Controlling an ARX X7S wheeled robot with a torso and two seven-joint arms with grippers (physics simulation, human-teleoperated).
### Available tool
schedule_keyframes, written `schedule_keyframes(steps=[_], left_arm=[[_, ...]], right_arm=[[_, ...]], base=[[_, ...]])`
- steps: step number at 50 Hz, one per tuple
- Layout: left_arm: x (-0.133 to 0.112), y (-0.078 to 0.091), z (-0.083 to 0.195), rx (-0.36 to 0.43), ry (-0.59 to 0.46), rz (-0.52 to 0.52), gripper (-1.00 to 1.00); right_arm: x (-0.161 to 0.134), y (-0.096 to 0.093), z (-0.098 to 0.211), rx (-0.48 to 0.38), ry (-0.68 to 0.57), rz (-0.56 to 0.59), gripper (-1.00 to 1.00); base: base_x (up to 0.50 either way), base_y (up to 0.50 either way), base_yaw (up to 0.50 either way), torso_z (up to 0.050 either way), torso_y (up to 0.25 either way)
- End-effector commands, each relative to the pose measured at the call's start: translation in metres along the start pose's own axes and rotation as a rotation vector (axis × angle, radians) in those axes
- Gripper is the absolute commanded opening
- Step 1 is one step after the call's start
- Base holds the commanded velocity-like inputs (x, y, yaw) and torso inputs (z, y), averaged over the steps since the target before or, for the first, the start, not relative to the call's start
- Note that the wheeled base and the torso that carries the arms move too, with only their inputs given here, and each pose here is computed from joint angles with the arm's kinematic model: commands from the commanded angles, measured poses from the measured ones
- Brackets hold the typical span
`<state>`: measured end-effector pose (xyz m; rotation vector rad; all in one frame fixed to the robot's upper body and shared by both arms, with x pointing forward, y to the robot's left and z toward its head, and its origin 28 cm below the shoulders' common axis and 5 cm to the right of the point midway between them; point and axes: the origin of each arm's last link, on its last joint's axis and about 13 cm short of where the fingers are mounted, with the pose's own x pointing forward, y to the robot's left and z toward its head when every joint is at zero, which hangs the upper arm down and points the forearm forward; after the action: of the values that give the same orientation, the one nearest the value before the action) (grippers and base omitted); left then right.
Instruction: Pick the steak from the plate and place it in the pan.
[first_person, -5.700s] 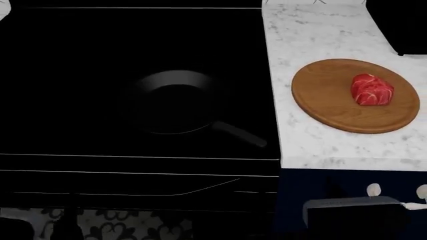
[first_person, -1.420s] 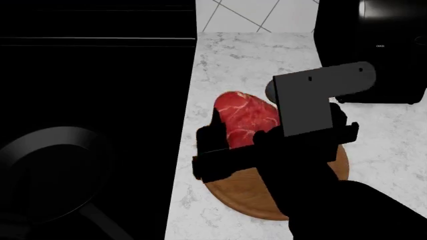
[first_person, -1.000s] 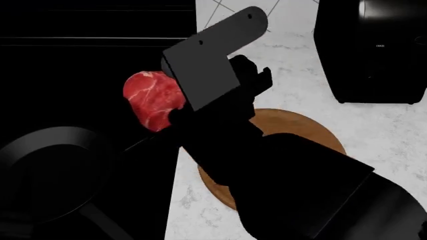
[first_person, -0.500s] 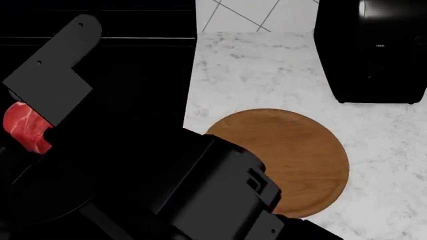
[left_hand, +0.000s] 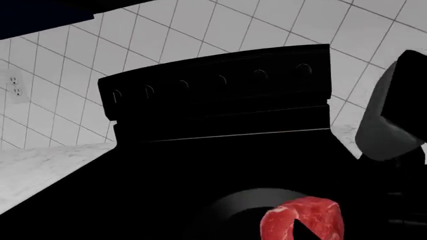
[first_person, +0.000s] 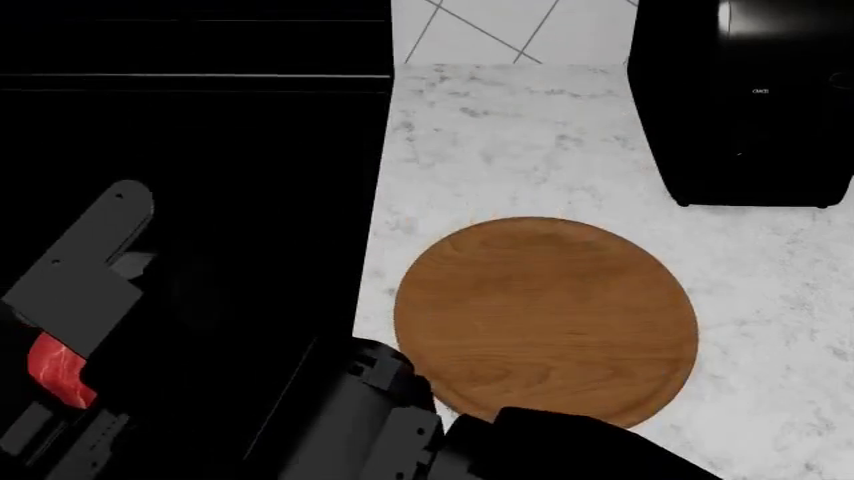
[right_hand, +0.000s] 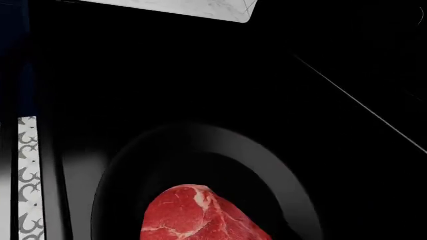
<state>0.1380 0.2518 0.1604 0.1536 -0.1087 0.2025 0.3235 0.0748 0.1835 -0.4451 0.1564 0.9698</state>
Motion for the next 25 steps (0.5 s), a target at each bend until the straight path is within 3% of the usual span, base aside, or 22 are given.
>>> schedule_keyframes(steps=[1, 8, 16, 20, 25], left_arm=[[-0.004, 0.001, 0.000, -0.003, 0.006, 0.004, 1.00], [-0.001, 0.002, 0.000, -0.008, 0.003, -0.003, 1.00], [0.003, 0.001, 0.000, -0.006, -0.001, -0.008, 1.00], [0.006, 0.001, 0.001, -0.004, -0.009, -0.012, 1.00], [0.014, -0.001, 0.004, 0.007, -0.021, -0.028, 1.00]], right_arm=[[0.004, -0.007, -0.008, -0.022, 0.011, -0.039, 1.00], [-0.003, -0.002, 0.025, -0.017, -0.086, -0.005, 1.00], [-0.049, -0.006, 0.079, 0.015, -0.289, -0.003, 1.00], [-0.086, -0.020, 0.099, 0.028, -0.390, -0.095, 1.00], [-0.128, -0.058, 0.093, 0.021, -0.452, -0.348, 1.00]], base=[[0.00, 0.00, 0.00, 0.000, 0.010], [0.00, 0.00, 0.00, 0.000, 0.000], [0.00, 0.00, 0.00, 0.000, 0.000], [0.00, 0.00, 0.00, 0.000, 0.000], [0.00, 0.00, 0.00, 0.000, 0.000]])
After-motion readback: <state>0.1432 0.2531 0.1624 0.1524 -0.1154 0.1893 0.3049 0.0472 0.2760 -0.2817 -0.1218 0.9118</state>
